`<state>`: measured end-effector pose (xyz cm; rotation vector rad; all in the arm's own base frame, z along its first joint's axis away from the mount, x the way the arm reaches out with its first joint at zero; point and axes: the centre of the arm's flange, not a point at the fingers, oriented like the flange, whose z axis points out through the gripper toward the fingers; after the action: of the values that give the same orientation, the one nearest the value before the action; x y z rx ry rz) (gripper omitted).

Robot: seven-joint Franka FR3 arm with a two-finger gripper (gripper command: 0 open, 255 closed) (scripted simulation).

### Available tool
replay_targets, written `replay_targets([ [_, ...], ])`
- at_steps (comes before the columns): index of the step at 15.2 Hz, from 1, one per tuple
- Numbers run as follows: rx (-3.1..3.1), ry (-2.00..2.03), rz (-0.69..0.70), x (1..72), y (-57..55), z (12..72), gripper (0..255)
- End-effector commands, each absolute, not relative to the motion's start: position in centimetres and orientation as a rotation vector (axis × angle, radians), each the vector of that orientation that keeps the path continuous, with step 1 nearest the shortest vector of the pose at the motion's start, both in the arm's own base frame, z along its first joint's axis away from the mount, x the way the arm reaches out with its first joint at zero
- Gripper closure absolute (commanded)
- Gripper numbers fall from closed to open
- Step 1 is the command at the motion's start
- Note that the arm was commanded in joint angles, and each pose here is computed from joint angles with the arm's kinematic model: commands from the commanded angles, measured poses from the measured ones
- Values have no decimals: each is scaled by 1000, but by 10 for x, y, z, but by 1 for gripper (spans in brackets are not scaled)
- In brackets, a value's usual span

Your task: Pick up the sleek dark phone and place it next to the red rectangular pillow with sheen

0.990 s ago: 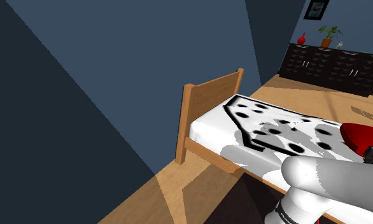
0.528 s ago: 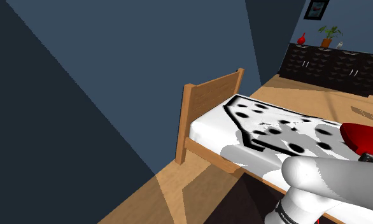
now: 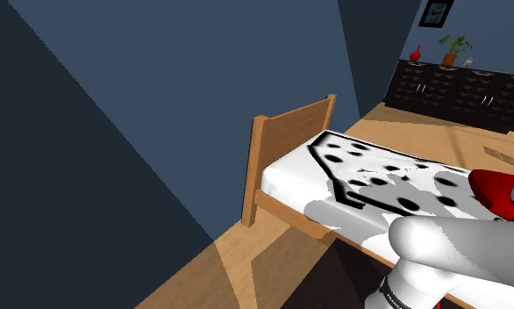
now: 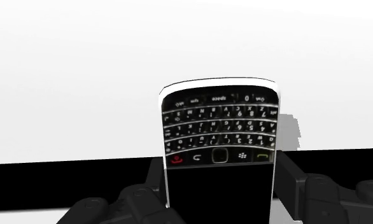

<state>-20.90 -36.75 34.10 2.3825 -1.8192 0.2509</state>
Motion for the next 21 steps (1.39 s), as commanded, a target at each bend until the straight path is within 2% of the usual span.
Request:
replay_targets([
  [1,2382,-1819,251,-209,-368,340,255],
  [5,2382,-1819,251,-209,-368,340,255],
  [6,2382,-1819,251,-209,-368,340,0],
  [11,2382,-1819,251,-209,-368,340,0],
  [15,2382,-1819,251,-211,-357,389,0],
  [21,2382,-1819,251,-211,-357,389,0],
])
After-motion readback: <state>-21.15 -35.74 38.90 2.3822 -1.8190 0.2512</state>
